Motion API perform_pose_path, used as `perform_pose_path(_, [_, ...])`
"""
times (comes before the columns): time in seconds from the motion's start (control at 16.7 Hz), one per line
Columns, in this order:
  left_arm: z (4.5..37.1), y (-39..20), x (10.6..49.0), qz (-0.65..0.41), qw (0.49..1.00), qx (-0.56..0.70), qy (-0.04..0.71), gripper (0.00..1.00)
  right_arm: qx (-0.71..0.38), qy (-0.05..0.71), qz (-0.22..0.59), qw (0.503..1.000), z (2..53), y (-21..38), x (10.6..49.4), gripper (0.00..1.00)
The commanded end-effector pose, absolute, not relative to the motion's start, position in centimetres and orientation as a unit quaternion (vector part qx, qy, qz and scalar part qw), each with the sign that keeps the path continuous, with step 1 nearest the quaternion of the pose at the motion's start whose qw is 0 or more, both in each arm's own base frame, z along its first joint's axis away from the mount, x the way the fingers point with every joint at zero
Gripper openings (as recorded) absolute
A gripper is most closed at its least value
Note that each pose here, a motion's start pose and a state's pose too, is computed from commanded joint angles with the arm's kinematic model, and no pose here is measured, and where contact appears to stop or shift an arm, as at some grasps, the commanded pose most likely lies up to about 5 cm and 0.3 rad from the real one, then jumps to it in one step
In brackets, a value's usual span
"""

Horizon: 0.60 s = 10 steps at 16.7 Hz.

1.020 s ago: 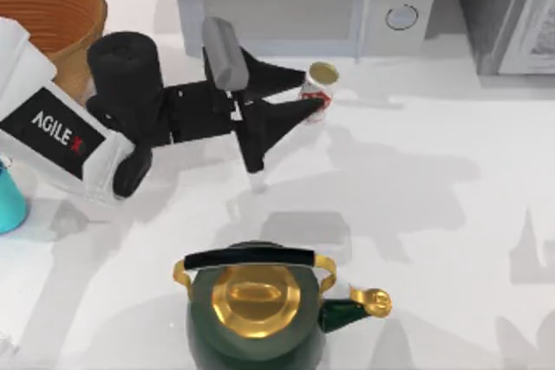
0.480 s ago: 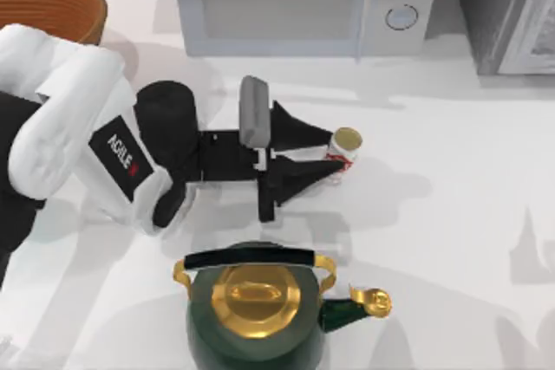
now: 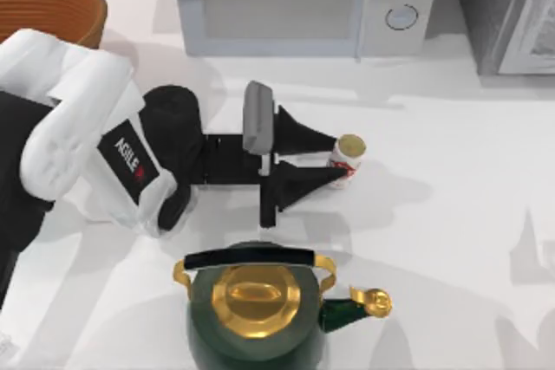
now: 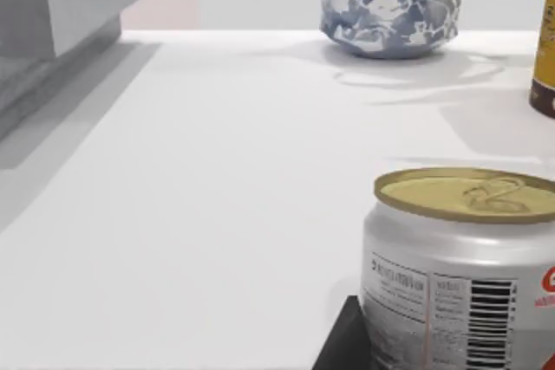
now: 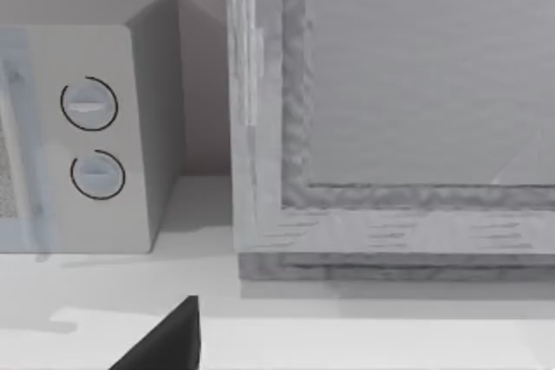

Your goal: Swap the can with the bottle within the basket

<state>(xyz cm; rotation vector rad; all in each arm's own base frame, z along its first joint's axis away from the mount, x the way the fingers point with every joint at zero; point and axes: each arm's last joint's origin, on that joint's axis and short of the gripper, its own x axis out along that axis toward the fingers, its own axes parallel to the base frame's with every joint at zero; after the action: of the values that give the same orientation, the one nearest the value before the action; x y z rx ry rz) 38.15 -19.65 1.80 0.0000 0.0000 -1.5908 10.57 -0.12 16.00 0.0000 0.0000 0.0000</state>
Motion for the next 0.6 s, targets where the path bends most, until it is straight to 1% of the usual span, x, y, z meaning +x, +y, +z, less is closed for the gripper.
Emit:
perform_pose_path(0.12, [1.80,-19.65,38.15,-0.714,0.700,0.000,0.000,0.00,0.000,0.000,0.000,1.000,16.00,-0.12,10.57,1.00])
perform_pose_path(0.6, [1.80,-19.65,38.15,-0.714,0.700,0.000,0.000,0.60,0.000,0.000,0.000,1.000,16.00,-0.12,10.57,1.00])
